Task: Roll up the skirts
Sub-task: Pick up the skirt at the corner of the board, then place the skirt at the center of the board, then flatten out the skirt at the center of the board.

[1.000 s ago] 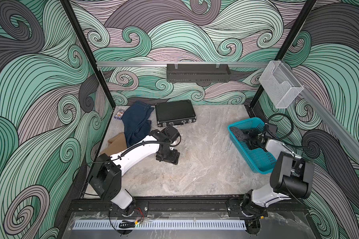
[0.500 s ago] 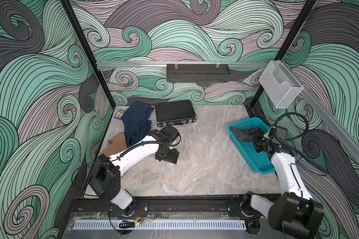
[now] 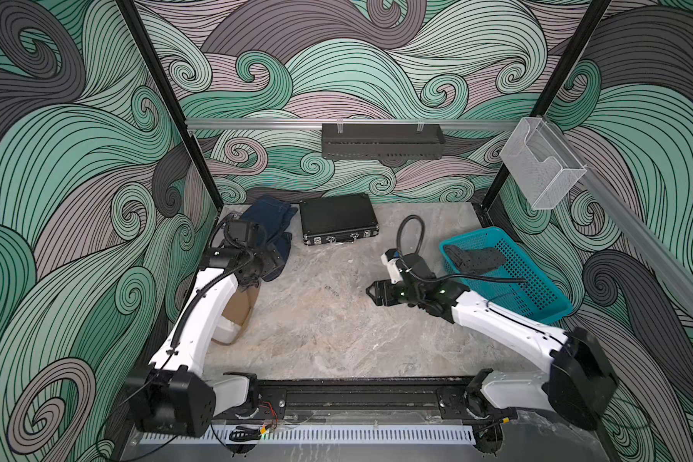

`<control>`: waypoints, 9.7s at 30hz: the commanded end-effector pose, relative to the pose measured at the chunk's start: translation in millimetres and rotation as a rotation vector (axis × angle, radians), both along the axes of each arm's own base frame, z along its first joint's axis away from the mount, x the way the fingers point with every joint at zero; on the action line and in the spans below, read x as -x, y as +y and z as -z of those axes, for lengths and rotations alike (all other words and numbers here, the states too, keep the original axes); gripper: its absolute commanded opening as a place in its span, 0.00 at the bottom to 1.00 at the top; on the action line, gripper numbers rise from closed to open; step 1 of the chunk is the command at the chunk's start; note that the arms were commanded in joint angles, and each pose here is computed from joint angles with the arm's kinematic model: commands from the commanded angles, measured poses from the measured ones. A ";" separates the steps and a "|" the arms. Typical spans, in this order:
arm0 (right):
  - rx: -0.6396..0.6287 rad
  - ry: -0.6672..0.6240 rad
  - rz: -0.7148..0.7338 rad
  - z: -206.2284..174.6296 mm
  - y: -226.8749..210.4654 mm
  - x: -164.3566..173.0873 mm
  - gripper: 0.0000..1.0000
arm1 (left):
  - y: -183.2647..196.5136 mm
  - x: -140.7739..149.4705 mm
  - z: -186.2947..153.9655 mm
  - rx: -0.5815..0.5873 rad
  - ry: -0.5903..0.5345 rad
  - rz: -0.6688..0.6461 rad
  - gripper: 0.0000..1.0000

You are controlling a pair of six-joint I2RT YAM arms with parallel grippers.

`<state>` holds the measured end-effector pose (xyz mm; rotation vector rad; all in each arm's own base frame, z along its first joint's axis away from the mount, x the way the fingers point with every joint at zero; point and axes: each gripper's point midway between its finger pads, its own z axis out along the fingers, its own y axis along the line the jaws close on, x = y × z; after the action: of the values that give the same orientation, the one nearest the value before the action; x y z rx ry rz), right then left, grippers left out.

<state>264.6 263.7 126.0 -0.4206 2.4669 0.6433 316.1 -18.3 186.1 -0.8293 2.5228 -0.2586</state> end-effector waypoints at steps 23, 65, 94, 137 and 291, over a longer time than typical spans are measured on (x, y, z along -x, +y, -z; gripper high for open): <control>0.226 -0.235 -0.110 64.0 13.4 7.2 0.76 | 87.2 -199.3 106.5 -0.234 0.313 0.063 0.06; -0.065 0.215 0.039 8.7 -38.6 33.9 0.77 | -105.9 30.9 40.9 0.147 0.106 0.394 0.99; -0.161 0.081 0.082 -65.3 -23.5 -37.8 0.04 | -204.2 -66.2 -21.8 0.322 0.032 0.623 0.00; -0.119 0.034 0.305 -63.2 -113.3 30.6 0.08 | -50.0 20.0 4.0 0.259 -0.031 0.078 0.18; -0.332 0.024 0.352 -144.5 -86.5 -52.6 0.00 | -177.4 146.8 65.6 0.603 0.209 0.186 0.78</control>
<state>310.4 183.9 260.1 0.1019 2.3789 0.9004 189.8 -178.0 134.2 -0.4717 2.7310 -0.7863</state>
